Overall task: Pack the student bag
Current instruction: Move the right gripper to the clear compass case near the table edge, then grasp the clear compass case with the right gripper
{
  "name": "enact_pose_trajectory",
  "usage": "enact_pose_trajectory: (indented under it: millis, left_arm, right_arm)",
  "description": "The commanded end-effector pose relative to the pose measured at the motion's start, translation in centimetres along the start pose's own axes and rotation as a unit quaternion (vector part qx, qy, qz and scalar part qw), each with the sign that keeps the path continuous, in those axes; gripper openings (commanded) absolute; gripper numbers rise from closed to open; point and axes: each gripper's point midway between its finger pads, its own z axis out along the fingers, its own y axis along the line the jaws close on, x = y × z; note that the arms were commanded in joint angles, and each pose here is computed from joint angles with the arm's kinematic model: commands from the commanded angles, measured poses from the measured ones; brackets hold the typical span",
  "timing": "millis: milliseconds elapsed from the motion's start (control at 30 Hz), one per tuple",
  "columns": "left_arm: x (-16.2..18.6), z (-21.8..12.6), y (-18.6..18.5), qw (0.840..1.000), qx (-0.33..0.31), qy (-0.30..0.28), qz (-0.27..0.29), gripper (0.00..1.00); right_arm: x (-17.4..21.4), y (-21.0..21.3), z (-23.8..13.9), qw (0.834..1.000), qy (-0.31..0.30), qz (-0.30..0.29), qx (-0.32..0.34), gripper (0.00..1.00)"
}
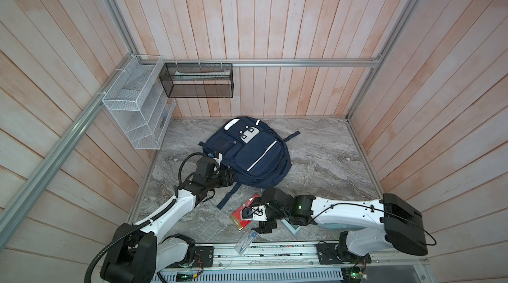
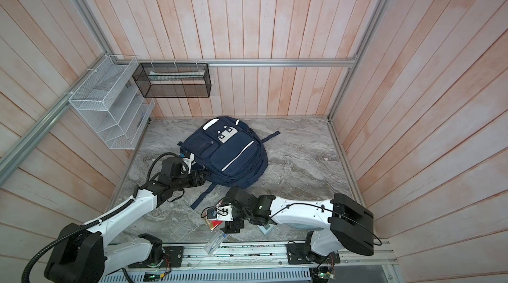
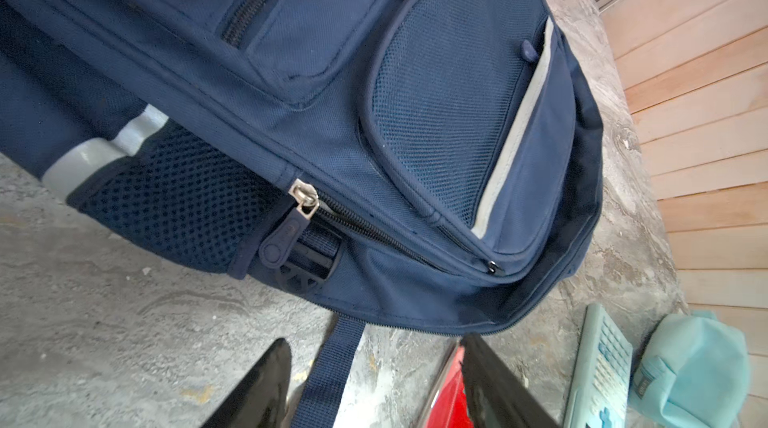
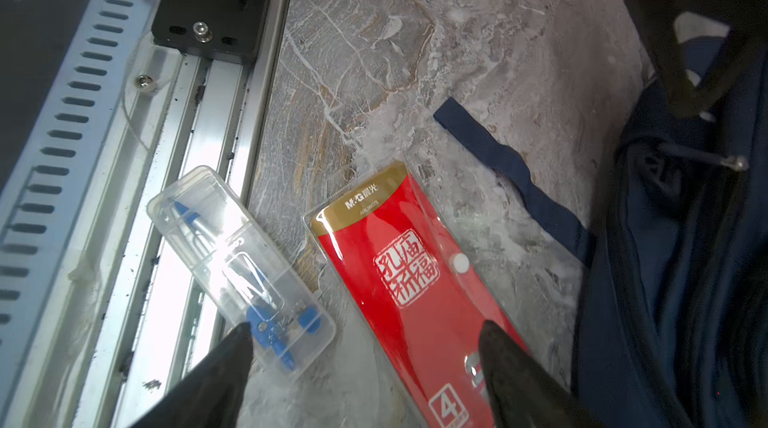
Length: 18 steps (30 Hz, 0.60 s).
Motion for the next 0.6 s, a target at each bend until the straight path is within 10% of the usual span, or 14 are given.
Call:
enact_pose_trajectory:
  millis: [0,567]
  left_arm:
    - [-0.2,-0.1,-0.2,1.000,0.012,-0.008,0.004,0.67]
    - [0.5,0.5,0.4,1.000,0.016,-0.003,-0.001,0.67]
  right_arm:
    - [2.0,2.1,0.9,0.996,0.048,-0.057,-0.054,0.85]
    - [2.6,5.6,4.0,0.984,0.049,-0.121,-0.122,0.81]
